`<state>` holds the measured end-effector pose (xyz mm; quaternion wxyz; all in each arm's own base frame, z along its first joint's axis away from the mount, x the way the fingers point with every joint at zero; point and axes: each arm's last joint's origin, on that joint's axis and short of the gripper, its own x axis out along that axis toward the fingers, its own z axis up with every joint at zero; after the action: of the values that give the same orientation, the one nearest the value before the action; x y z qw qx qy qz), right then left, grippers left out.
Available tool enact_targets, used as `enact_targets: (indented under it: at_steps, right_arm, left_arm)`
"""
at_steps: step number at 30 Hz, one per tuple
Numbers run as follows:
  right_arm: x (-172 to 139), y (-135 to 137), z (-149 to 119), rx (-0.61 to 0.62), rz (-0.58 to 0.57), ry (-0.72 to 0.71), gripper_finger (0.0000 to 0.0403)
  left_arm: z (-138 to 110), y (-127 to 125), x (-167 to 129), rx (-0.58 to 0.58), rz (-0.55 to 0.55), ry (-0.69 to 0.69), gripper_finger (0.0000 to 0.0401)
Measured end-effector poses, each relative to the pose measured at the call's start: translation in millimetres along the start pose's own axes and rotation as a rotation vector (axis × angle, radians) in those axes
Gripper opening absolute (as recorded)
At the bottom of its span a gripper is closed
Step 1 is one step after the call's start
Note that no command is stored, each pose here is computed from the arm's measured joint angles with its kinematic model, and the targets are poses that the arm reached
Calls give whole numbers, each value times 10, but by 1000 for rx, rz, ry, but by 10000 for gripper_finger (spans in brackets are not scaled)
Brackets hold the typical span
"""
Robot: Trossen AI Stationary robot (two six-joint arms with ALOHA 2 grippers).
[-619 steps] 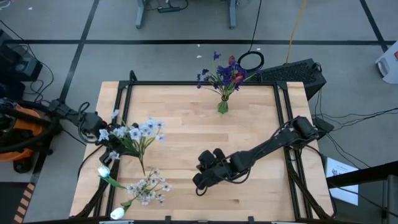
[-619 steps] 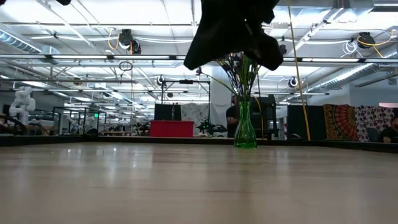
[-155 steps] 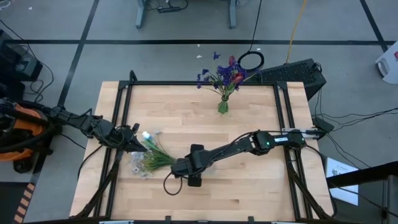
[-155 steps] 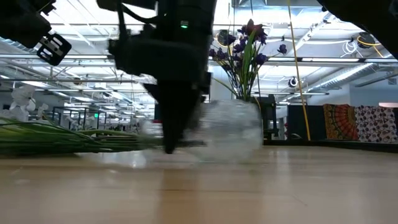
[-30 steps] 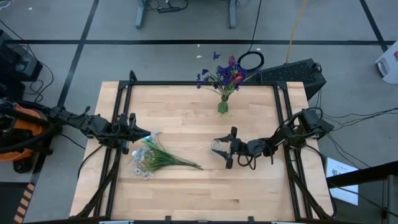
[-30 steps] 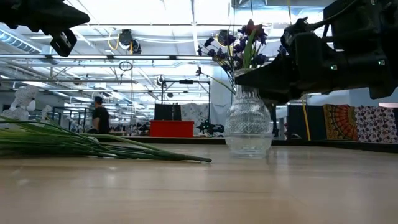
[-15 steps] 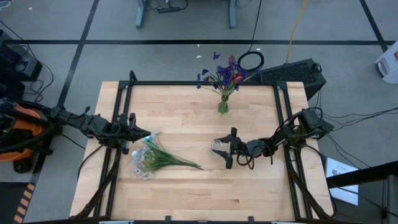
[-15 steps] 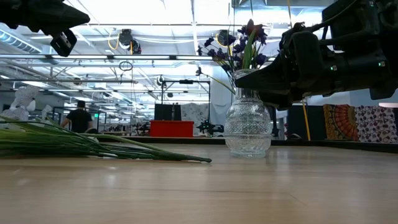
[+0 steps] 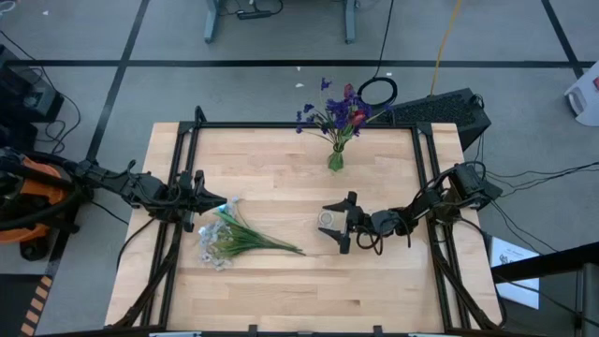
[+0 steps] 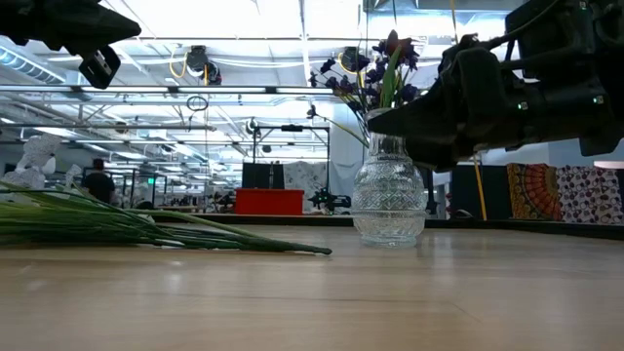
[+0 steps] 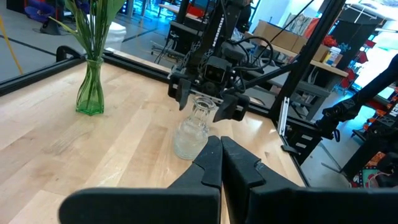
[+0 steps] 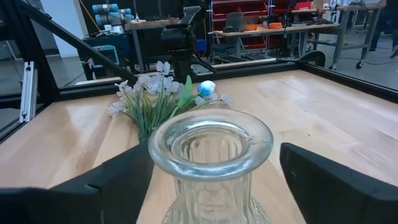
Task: Sort flowers into vase by color
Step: Adjust the transparent flower vase, then put the right white tulip into the transparent flower vase
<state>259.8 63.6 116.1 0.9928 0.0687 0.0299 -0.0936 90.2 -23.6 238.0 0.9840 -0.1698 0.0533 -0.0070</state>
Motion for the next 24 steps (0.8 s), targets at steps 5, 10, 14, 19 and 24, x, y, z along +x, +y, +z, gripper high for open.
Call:
enact_targets:
  at_steps: [5,10,14,19,24]
  right_arm:
    - [-11,19,67,7,37,-22,358]
    - [-56,45,206,-36,44,-30,376]
    - [-118,57,407,-29,53,-72,384]
    - [-239,45,715,-50,58,-151,384]
    - [-391,5,958,-37,60,-179,384]
  left_arm:
    - [0,0,0,-2,0,0,2]
    - [1,0,0,-3,0,-1,2]
    - [1,0,0,-3,0,-1,2]
    - [3,4,0,29,13,-6,2]
    - [5,9,0,46,32,-13,2]
